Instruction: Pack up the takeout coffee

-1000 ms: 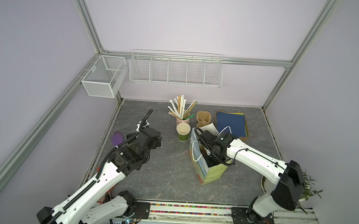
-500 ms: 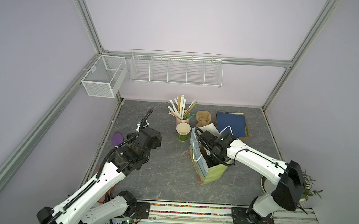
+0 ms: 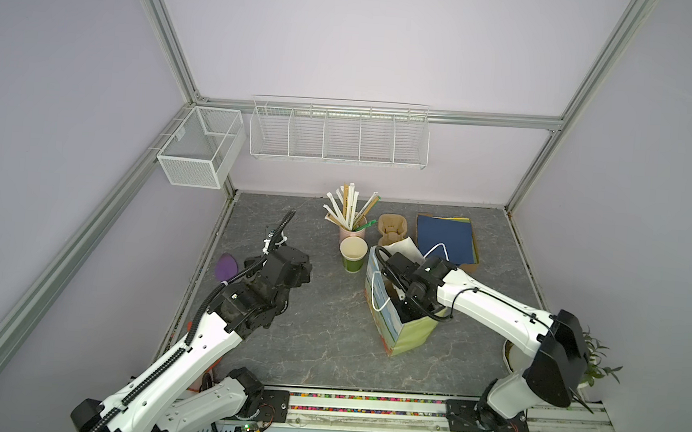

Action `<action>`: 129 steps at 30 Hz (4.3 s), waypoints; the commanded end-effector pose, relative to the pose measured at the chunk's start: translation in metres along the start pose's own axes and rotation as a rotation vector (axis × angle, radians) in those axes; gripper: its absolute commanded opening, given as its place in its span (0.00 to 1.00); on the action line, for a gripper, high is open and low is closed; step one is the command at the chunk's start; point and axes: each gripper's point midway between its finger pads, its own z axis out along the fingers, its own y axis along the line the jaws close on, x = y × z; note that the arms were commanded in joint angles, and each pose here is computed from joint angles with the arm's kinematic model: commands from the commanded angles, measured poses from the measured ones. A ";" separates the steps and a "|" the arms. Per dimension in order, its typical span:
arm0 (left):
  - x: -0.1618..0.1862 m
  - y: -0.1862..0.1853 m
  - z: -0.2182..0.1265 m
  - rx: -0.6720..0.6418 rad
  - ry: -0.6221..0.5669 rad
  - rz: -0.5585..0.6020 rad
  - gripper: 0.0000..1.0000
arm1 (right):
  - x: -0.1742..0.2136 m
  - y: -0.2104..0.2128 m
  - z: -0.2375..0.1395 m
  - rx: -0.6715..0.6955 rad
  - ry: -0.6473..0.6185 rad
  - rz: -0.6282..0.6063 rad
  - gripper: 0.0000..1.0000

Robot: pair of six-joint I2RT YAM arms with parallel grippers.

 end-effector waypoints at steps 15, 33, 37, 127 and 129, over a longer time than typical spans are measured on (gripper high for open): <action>0.005 0.003 0.002 -0.013 0.012 0.018 0.99 | 0.028 -0.013 0.095 0.121 0.224 -0.034 0.61; 0.005 0.002 0.002 -0.013 0.013 0.021 0.99 | 0.007 -0.005 0.027 0.092 0.093 -0.045 0.71; 0.005 0.002 0.003 -0.014 0.015 0.022 0.99 | 0.006 -0.005 0.018 0.085 0.073 -0.044 0.73; 0.011 -0.004 0.007 0.002 0.039 0.035 0.99 | -0.035 0.010 -0.080 0.053 -0.170 -0.113 0.88; 0.011 -0.004 0.008 0.001 0.041 0.037 0.99 | -0.039 0.013 -0.092 0.034 -0.202 -0.127 0.88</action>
